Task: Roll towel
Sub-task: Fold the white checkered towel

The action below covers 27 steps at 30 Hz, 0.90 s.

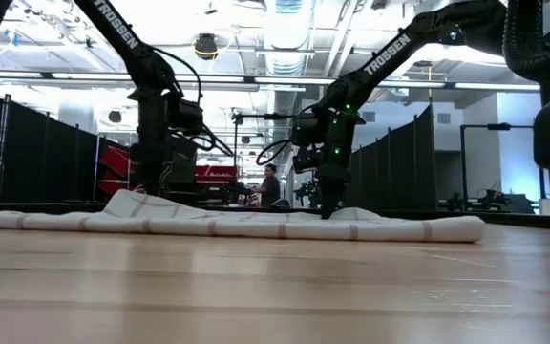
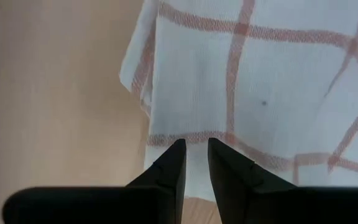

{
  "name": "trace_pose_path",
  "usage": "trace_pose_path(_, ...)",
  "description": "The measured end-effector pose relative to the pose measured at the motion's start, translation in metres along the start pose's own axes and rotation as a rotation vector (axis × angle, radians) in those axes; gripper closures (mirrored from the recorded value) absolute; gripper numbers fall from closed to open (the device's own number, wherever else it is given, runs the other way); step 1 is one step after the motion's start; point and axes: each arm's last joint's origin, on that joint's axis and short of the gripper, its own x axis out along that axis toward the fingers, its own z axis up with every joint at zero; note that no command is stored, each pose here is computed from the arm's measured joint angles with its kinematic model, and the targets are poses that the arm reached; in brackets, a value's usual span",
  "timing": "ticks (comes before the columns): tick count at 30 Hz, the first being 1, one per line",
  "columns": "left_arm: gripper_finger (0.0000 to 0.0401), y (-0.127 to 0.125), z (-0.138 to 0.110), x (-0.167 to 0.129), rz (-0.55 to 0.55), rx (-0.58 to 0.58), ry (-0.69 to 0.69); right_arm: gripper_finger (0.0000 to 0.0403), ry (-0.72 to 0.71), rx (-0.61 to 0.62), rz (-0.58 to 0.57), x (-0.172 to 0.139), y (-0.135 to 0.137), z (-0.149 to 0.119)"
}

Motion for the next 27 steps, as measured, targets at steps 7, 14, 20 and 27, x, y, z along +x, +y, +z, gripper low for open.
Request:
trace_pose_path(7,0.0349,0.004,0.004,0.009,0.005,0.000,-0.006,0.0237,-0.001,0.000,0.000,0.000,0.000,0.000)
trace_pose_path(14,0.0360,0.006,0.005,0.025,-0.042,-0.011,0.056,0.0237,-0.001,0.002,0.000,0.000,0.000,0.000)
trace_pose_path(20,0.0399,0.011,0.013,0.005,-0.016,-0.011,0.012,0.0237,-0.001,0.002,0.001,0.000,0.000,0.000)
trace_pose_path(27,0.0401,0.024,0.030,-0.016,0.094,0.014,-0.073,0.0237,-0.001,-0.027,0.004,0.001,0.002,0.001)
